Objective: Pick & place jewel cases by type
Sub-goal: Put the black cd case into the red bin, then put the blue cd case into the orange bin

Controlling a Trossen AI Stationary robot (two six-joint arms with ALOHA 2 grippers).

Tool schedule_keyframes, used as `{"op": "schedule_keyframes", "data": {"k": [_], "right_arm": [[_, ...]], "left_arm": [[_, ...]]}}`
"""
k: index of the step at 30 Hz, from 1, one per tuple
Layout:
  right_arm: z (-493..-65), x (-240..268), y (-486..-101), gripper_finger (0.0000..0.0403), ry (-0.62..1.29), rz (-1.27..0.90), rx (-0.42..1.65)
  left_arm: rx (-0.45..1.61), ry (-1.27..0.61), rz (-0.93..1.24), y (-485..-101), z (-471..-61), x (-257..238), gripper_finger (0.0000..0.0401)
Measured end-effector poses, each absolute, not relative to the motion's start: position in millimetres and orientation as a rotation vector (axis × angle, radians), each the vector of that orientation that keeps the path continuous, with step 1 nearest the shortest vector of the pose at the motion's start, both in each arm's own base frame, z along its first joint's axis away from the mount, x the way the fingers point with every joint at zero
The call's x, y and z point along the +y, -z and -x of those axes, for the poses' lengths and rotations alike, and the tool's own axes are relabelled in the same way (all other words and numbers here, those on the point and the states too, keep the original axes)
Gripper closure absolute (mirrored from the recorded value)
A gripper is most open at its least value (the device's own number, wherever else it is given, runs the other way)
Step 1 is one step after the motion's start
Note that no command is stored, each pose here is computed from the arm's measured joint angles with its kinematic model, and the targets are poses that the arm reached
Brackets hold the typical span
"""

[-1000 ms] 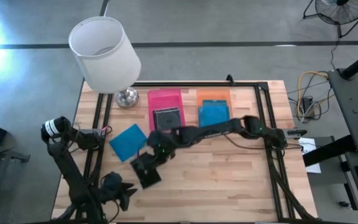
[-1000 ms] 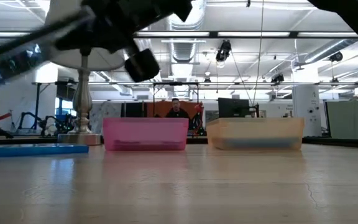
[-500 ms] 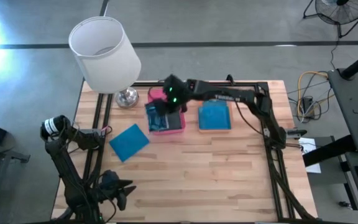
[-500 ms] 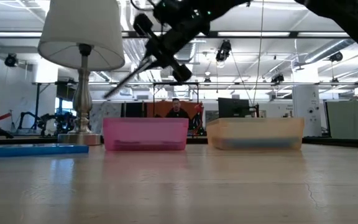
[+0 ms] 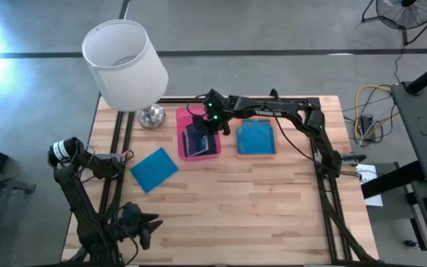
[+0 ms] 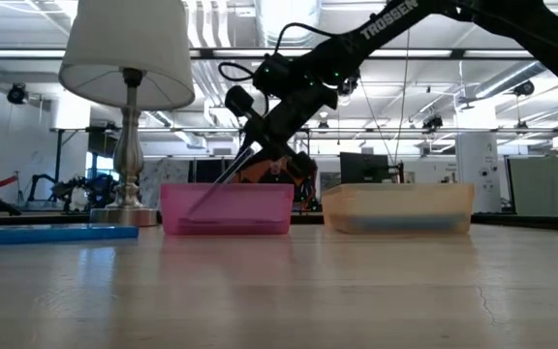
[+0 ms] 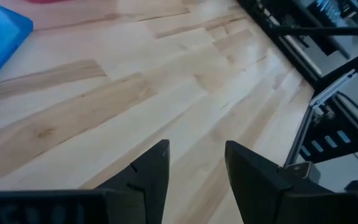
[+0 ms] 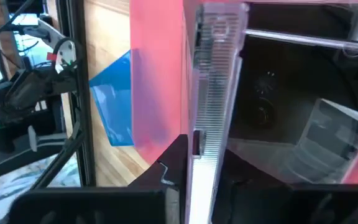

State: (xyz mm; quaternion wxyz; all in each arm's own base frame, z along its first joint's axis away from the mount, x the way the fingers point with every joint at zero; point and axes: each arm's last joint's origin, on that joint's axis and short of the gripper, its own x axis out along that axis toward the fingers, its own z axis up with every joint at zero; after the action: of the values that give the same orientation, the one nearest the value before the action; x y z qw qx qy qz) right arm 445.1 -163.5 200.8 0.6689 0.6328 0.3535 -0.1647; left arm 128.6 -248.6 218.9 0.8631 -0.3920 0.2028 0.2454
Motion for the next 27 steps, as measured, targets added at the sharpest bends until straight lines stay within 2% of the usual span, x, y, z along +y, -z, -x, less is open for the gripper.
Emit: {"op": "schedule_keyframes", "data": {"k": [4, 10, 12, 15, 20, 23, 27], "right_arm": [[-445, -163, -196, 0.0331, 0.379, -1.423, 0.778], [-442, -163, -198, 0.0225, 0.386, -1.412, 0.792], [-438, -162, -200, 0.0194, 0.422, -1.399, 0.822], [-427, -159, -214, 0.0157, 0.543, -1.262, 0.871], [-403, -134, -267, 0.0123, 0.667, -0.937, 0.915], [-395, -98, -289, 0.0114, 0.618, -0.804, 0.95], [-390, -40, -289, 0.0115, 0.509, -0.737, 1.027]], "left_arm": [[0.406, -0.511, 0.822, -219, -129, -248, 0.0262], [0.403, -0.514, 0.82, -219, -129, -248, 0.0262], [0.402, -0.521, 0.813, -219, -130, -247, 0.0262], [0.408, -0.54, 0.809, -220, -132, -244, 0.0262], [0.479, -0.611, 0.814, -222, -137, -233, 0.0262], [0.552, -0.698, 0.767, -230, -144, -214, 0.0262], [0.724, -0.845, 0.64, -250, -155, -168, 0.0262]]}}
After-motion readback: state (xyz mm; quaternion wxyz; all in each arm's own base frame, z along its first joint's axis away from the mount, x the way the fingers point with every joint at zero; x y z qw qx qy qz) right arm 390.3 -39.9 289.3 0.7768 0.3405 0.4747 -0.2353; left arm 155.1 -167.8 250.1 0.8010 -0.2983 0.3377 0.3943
